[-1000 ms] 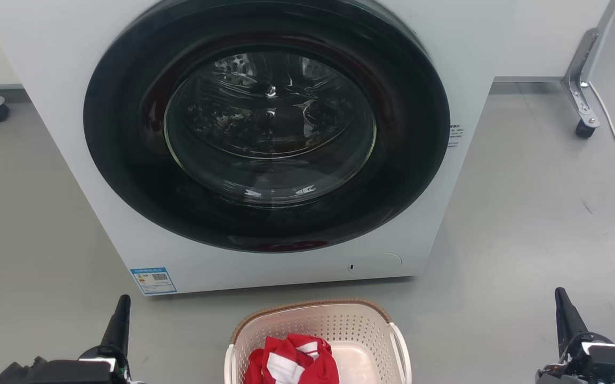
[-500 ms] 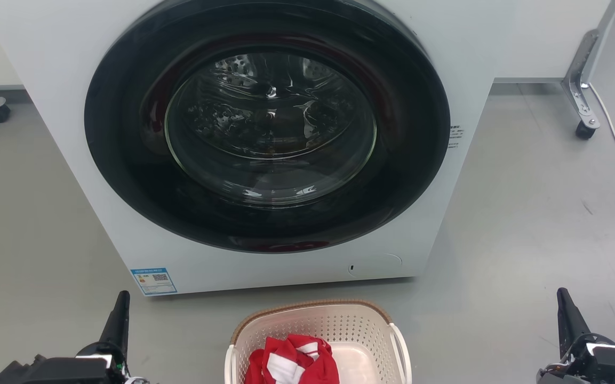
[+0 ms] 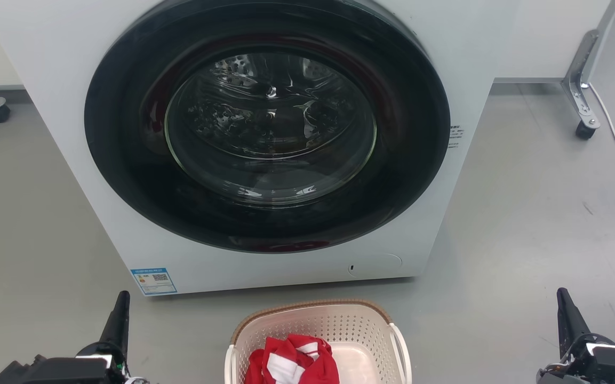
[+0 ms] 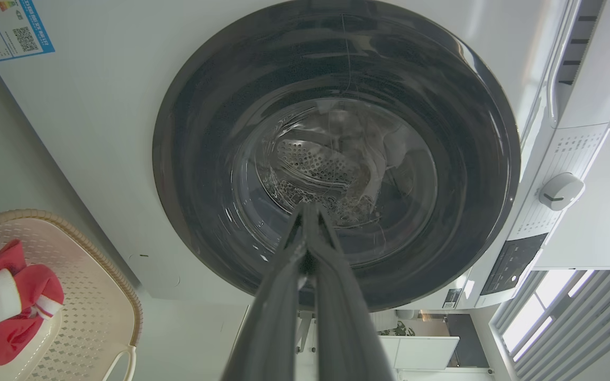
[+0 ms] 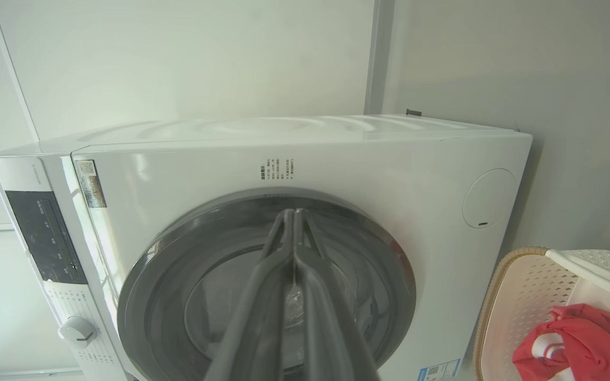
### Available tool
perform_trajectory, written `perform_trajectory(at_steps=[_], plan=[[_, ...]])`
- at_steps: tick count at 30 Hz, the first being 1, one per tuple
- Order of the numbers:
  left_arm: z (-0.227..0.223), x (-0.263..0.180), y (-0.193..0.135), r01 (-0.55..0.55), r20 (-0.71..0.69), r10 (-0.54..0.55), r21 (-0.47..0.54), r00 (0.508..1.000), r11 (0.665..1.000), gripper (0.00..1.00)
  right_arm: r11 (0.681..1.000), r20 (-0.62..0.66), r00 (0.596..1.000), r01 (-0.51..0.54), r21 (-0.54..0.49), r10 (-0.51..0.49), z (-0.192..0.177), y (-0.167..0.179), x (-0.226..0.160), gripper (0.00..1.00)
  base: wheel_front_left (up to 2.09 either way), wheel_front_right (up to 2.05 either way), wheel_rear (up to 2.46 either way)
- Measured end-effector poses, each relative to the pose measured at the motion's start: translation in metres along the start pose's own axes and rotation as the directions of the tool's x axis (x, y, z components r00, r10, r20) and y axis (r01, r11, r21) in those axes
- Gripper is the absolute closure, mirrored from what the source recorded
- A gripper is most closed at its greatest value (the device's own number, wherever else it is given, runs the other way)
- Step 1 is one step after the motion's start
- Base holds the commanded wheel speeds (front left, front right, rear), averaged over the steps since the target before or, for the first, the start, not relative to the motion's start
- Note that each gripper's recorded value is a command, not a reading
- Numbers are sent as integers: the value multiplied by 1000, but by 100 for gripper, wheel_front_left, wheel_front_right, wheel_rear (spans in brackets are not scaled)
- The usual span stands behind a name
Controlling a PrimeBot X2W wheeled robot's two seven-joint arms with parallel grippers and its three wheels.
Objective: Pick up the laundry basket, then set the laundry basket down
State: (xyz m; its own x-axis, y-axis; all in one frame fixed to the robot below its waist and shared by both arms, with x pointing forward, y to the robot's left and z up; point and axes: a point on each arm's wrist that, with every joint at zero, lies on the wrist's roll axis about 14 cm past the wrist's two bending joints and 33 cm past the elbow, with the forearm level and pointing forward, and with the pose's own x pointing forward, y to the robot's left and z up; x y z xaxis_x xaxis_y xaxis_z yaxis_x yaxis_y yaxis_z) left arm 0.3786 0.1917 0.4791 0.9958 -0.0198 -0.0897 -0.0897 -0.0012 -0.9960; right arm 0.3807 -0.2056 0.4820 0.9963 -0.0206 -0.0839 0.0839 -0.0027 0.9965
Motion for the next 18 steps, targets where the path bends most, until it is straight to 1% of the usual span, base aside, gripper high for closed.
perform_trajectory(at_steps=[18], plan=[[0, 0, 0, -1, 0, 1, 0, 1000, 1000, 100, 1000, 0, 1000, 0, 0, 0, 0, 0, 0, 100, 0, 0, 0]])
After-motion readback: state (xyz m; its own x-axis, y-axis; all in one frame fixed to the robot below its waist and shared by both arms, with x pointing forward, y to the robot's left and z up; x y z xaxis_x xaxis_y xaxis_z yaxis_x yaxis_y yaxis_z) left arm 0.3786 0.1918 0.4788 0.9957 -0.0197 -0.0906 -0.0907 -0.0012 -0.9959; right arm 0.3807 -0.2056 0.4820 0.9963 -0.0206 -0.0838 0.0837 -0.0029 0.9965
